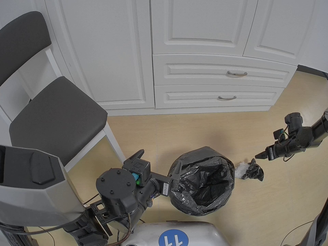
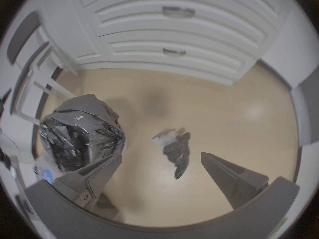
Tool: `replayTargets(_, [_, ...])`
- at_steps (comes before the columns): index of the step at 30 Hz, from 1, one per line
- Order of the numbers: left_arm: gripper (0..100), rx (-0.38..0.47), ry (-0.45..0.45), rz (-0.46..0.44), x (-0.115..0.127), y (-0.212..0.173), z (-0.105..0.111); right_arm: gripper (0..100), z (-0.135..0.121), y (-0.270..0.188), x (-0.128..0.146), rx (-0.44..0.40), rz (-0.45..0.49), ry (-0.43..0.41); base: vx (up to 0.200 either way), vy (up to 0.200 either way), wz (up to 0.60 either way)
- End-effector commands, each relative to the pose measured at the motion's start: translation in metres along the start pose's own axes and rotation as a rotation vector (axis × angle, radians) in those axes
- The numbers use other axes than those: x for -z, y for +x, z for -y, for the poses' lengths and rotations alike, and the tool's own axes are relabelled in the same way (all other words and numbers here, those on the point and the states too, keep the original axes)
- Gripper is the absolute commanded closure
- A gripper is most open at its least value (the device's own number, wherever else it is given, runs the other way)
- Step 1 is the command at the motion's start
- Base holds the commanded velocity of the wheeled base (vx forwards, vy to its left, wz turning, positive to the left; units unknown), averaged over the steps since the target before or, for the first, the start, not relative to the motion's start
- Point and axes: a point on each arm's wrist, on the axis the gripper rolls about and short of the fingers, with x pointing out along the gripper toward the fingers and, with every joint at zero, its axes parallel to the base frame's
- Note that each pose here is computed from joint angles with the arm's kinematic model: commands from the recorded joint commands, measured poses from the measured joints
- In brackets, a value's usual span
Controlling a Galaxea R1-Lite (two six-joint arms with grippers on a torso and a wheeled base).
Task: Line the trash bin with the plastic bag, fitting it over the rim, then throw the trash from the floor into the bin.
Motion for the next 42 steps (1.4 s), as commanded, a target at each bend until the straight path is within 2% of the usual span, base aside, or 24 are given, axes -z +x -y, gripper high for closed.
replayTargets(1, [0,0.040,-0.009,0.068,-0.024,-0.016,0.005,0,0.031,0.032,-0.029,-0.119,-0.105,0.289,0.000,0.000,0.00])
replayTargets(3, [0,0.047,-0.015,0.082,-0.029,-0.020,0.006,0,0.044,0.047,-0.021,-0.110,-0.131,0.316,0.000,0.000,0.00])
replayTargets(9, [0,0.038,-0.018,0.088,-0.031,-0.020,0.004,0,0.062,0.094,0.000,-0.105,-0.191,0.363,0.000,0.000,0.00])
replayTargets(20, [0,0.032,-0.014,0.081,-0.029,-0.018,0.004,0,0.067,0.142,0.029,-0.098,-0.268,0.387,0.000,0.000,0.00])
replayTargets(22, [0,0.030,-0.013,0.080,-0.028,-0.017,0.004,0,0.067,0.155,0.033,-0.030,-0.289,0.378,0.000,0.000,0.00])
replayTargets(24, [0,0.029,-0.016,0.084,-0.029,-0.017,0.004,0,0.066,0.158,0.033,0.003,-0.296,0.388,0.000,0.000,0.00])
replayTargets(32, [0,0.029,-0.011,0.079,-0.027,-0.015,0.005,0,0.042,0.167,0.021,-0.011,-0.282,0.401,0.000,0.000,0.00])
replayTargets(36, [0,0.030,-0.010,0.080,-0.027,-0.015,0.005,0,0.027,0.175,0.009,-0.010,-0.265,0.458,0.000,0.000,0.00])
replayTargets(37, [0,0.030,-0.006,0.080,-0.027,-0.016,0.005,0,0.023,0.181,0.004,0.005,-0.254,0.507,0.000,0.000,0.00])
replayTargets(40, [0,0.029,-0.006,0.081,-0.027,-0.015,0.004,0,0.024,0.200,0.009,0.078,-0.263,0.536,0.000,0.000,0.00])
replayTargets(41, [0,0.029,-0.009,0.083,-0.028,-0.015,0.004,0,0.027,0.212,0.015,0.160,-0.277,0.524,0.000,0.000,0.00])
replayTargets(42, [0,0.029,-0.009,0.083,-0.028,-0.015,0.004,0,0.029,0.217,0.018,0.200,-0.285,0.516,0.000,0.000,0.00])
